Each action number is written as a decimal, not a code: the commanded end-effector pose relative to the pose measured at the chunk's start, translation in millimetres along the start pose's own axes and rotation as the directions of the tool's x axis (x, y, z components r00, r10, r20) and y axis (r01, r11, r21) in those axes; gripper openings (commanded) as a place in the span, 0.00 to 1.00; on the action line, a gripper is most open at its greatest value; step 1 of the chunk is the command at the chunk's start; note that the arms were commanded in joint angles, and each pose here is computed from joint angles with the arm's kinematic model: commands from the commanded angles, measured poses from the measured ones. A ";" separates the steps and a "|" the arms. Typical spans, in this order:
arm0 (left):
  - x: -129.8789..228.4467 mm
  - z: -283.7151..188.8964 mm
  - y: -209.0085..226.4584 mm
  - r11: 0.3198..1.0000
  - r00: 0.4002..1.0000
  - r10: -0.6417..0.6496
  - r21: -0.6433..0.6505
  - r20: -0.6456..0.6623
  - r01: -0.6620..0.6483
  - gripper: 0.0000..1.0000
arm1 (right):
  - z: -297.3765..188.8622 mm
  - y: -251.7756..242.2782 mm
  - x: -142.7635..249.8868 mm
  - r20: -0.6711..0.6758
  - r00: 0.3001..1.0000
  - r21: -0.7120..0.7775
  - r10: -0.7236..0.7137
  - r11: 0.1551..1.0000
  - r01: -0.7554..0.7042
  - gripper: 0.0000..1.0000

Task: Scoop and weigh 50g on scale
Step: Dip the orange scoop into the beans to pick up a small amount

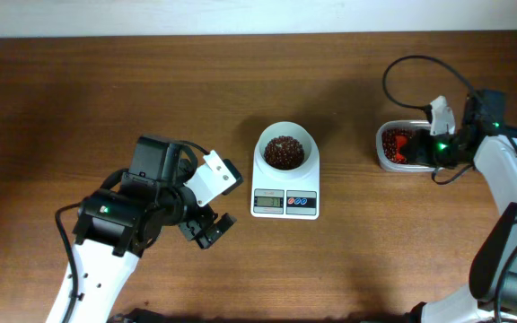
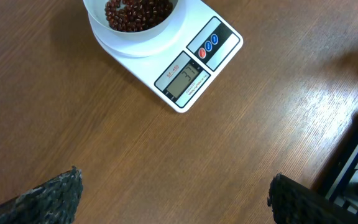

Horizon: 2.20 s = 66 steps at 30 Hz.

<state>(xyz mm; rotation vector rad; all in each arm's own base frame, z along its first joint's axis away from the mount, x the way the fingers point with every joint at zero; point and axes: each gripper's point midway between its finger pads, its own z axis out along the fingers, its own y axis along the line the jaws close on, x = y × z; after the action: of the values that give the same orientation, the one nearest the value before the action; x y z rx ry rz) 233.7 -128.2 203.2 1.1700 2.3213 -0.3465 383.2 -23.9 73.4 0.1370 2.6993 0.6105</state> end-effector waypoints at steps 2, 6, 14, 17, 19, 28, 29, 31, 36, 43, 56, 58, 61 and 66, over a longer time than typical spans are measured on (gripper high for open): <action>-1.2 -0.3 -1.8 1.000 1.000 0.016 0.013 0.009 -0.016 0.99 | 7.8 -23.4 21.4 -0.060 0.991 -0.020 0.116 0.993 -0.117 0.04; -1.2 -0.3 -1.8 1.000 1.000 0.016 0.013 0.009 -0.016 0.99 | -1.7 -40.5 26.3 -0.057 0.982 -0.007 0.178 0.984 -0.178 0.04; -1.2 -0.3 -1.8 1.000 1.000 0.016 0.013 0.009 -0.016 0.99 | -17.6 -49.5 26.4 -0.029 0.961 -0.095 0.275 0.956 -0.276 0.04; -1.2 -0.3 -1.8 1.000 1.000 0.016 0.013 0.009 -0.016 0.99 | -21.4 -54.4 24.3 -0.011 0.957 -0.106 0.289 0.952 -0.288 0.04; -1.2 -0.3 -1.8 1.000 1.000 0.016 0.013 0.009 -0.016 0.99 | -23.4 -56.5 24.0 -0.005 0.955 -0.113 0.298 0.948 -0.297 0.04; -1.2 -0.3 -1.8 1.000 1.000 0.016 0.013 0.009 -0.016 0.99 | -27.0 -54.9 14.5 0.034 0.956 -0.160 0.293 0.945 -0.284 0.04; -1.2 -0.3 -1.8 1.000 1.000 0.016 0.013 0.009 -0.016 0.99 | -27.1 -54.4 13.3 0.038 0.956 -0.165 0.291 0.945 -0.281 0.04; -1.2 -0.3 -1.8 1.000 1.000 0.016 0.013 0.009 -0.016 0.99 | -27.1 -54.9 12.5 0.040 0.952 -0.165 0.304 0.942 -0.294 0.04; -1.2 -0.3 -1.8 1.000 1.000 0.016 0.013 0.009 -0.016 0.99 | -27.3 -53.9 12.2 0.039 0.951 -0.171 0.306 0.940 -0.295 0.04; -1.2 -0.3 -1.8 1.000 1.000 0.016 0.013 0.009 -0.016 0.99 | -30.8 -48.1 6.3 0.058 0.950 -0.226 0.305 0.931 -0.286 0.04; -1.2 -0.3 -1.8 1.000 1.000 0.016 0.013 0.009 -0.016 0.99 | -45.8 -52.4 0.6 0.097 0.932 -0.309 0.350 0.900 -0.306 0.04; -1.2 -0.3 -1.8 1.000 1.000 0.016 0.013 0.009 -0.016 0.99 | -48.0 -46.9 -1.8 0.100 0.931 -0.344 0.350 0.890 -0.298 0.04; -1.2 -0.3 -1.8 1.000 1.000 0.016 0.013 0.009 -0.016 0.99 | -48.4 -45.0 -1.2 0.094 0.930 -0.353 0.355 0.885 -0.302 0.04; -1.2 -0.3 -1.8 1.000 1.000 0.016 0.013 0.009 -0.016 0.99 | -48.3 -44.1 0.5 0.085 0.929 -0.355 0.361 0.882 -0.310 0.04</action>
<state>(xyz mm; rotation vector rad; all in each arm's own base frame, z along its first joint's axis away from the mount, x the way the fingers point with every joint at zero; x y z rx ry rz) 233.7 -128.2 203.2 1.1700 2.3213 -0.3465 365.5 -86.4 96.6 0.5307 2.4151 1.0531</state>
